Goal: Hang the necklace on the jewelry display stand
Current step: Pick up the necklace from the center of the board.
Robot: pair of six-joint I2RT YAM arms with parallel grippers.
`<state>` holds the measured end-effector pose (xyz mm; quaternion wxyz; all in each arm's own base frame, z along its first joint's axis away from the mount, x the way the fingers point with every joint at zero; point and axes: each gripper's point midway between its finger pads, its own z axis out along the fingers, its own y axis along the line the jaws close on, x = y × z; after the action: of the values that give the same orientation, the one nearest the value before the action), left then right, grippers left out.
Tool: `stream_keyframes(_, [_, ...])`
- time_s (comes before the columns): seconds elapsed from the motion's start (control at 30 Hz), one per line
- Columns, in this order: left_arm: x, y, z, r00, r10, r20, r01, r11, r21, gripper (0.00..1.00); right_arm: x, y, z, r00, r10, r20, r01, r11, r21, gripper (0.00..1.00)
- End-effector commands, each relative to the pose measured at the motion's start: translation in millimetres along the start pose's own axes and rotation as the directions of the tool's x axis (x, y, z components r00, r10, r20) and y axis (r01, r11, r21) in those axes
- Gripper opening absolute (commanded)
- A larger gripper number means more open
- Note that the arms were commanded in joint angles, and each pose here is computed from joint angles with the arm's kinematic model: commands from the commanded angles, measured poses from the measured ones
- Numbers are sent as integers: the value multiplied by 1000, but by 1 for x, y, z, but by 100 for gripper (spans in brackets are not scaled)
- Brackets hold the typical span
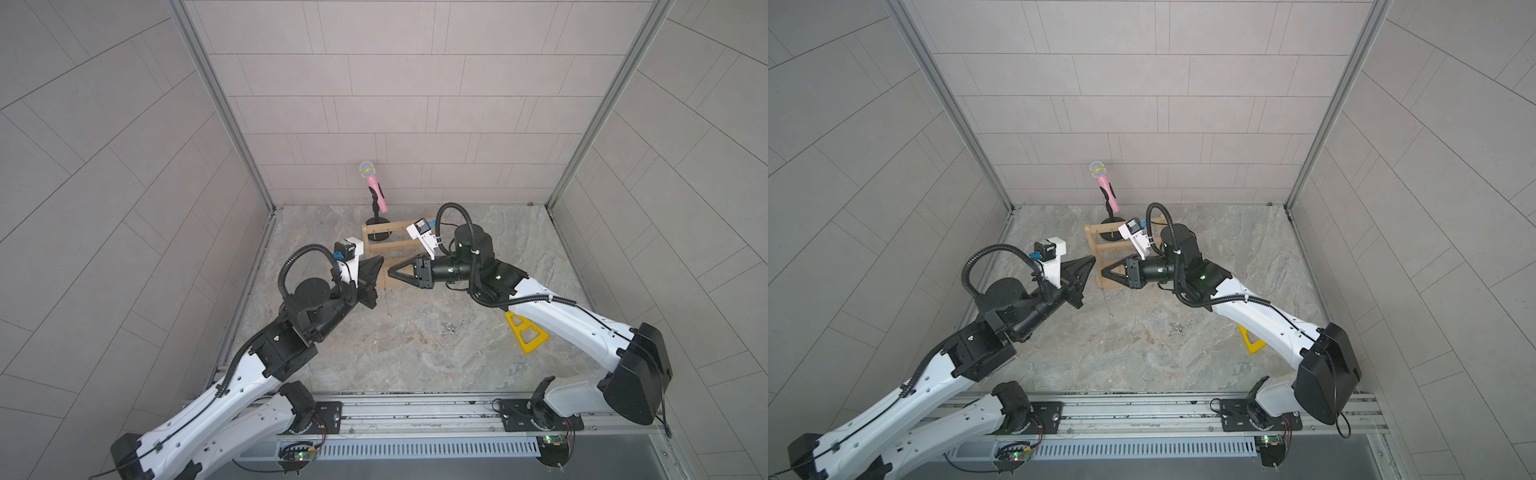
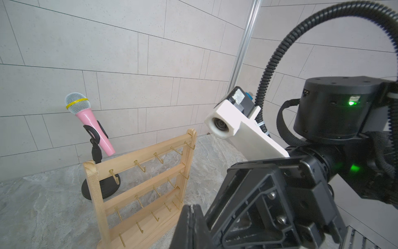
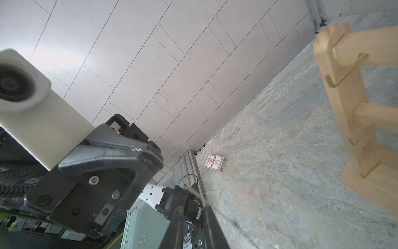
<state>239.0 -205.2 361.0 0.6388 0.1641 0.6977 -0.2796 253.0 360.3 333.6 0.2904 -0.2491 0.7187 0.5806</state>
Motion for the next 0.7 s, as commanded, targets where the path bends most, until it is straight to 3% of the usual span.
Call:
stream_keyframes(0.0, [-11,-6,-3,999,21,31,-22,999,30,0,-10,10,3,999,-41,19,42,999,-20,20])
stream_keyframes(0.67, [-14,-12,-5,999,24,26,-26,998,62,0,-16,8,9,999,-46,24,47,999,-24,19])
